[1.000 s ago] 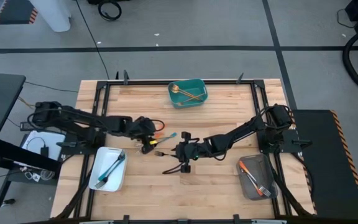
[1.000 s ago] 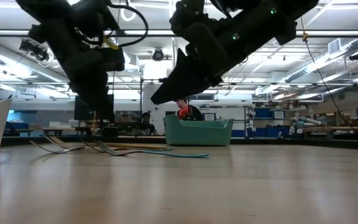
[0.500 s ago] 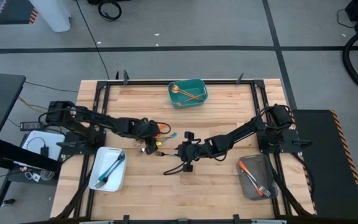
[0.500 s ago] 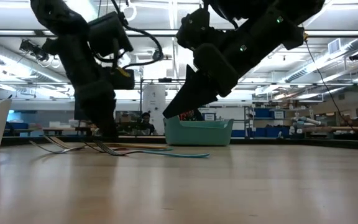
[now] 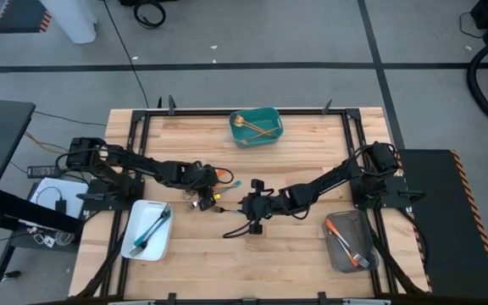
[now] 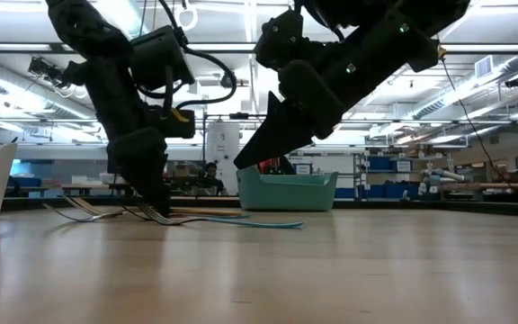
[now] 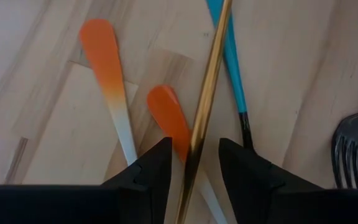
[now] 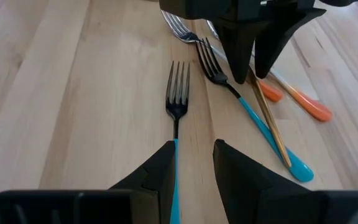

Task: Sort silverware by color (type)
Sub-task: Put the gold fork into the blue bin

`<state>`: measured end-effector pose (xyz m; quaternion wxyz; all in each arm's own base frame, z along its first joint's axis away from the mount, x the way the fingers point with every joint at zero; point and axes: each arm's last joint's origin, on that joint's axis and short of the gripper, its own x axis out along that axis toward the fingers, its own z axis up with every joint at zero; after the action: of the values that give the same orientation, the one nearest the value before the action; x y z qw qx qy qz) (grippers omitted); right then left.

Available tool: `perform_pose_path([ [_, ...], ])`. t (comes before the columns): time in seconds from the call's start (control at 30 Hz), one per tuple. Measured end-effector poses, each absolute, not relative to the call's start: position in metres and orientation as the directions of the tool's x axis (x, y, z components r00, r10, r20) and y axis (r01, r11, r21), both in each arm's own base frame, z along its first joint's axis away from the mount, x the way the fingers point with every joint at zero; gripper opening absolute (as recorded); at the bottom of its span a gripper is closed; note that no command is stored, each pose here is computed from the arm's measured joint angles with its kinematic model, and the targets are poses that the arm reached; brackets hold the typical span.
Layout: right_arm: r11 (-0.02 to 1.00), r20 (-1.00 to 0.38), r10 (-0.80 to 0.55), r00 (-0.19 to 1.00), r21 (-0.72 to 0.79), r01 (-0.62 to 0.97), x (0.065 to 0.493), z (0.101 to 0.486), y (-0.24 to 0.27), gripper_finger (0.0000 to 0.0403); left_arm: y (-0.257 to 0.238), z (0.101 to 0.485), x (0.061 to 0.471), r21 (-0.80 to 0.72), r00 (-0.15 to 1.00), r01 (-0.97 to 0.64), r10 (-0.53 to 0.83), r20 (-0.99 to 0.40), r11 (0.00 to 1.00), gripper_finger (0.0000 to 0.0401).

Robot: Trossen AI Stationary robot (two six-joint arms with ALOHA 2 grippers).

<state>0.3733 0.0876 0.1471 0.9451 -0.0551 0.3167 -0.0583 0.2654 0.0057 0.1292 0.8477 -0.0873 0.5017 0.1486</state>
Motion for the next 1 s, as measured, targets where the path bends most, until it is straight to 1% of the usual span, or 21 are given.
perform_pose_path([
  [0.17, 0.987, -0.593, -0.144, 0.792, -0.14, 0.074, 0.3733, 0.1471, 0.0876, 0.0115, 0.0057, 0.1291, 0.2652, 0.002, 0.45, -0.339, 0.164, -0.878, 0.941, 0.014],
  [0.23, 0.987, -0.593, -0.144, 0.792, -0.14, 0.074, 0.3733, 0.1471, 0.0876, 0.0115, 0.0057, 0.1291, 0.2652, 0.002, 0.45, -0.34, 0.164, -0.878, 0.941, 0.0132],
  [0.53, 0.988, -0.595, -0.136, 0.792, -0.136, 0.068, 0.3733, 0.1471, 0.0878, 0.0115, 0.0057, 0.1295, 0.2657, -0.003, 0.456, -0.345, 0.165, -0.874, 0.939, 0.0053],
  [0.67, 0.988, -0.595, -0.136, 0.792, -0.136, 0.068, 0.3733, 0.1471, 0.0878, 0.0115, 0.0057, 0.1296, 0.2653, 0.0, 0.454, -0.34, 0.165, -0.876, 0.94, 0.0027],
  [0.87, 0.99, -0.598, -0.132, 0.79, -0.119, 0.075, 0.3731, 0.1468, 0.0879, 0.0115, 0.0055, 0.1308, 0.2645, -0.003, 0.455, -0.332, 0.157, -0.877, 0.943, 0.0025],
  [1.0, 0.996, -0.617, -0.089, 0.782, -0.075, 0.054, 0.3723, 0.1457, 0.089, 0.0115, 0.0054, 0.131, 0.2645, -0.006, 0.456, -0.332, 0.155, -0.876, 0.943, 0.0025],
])
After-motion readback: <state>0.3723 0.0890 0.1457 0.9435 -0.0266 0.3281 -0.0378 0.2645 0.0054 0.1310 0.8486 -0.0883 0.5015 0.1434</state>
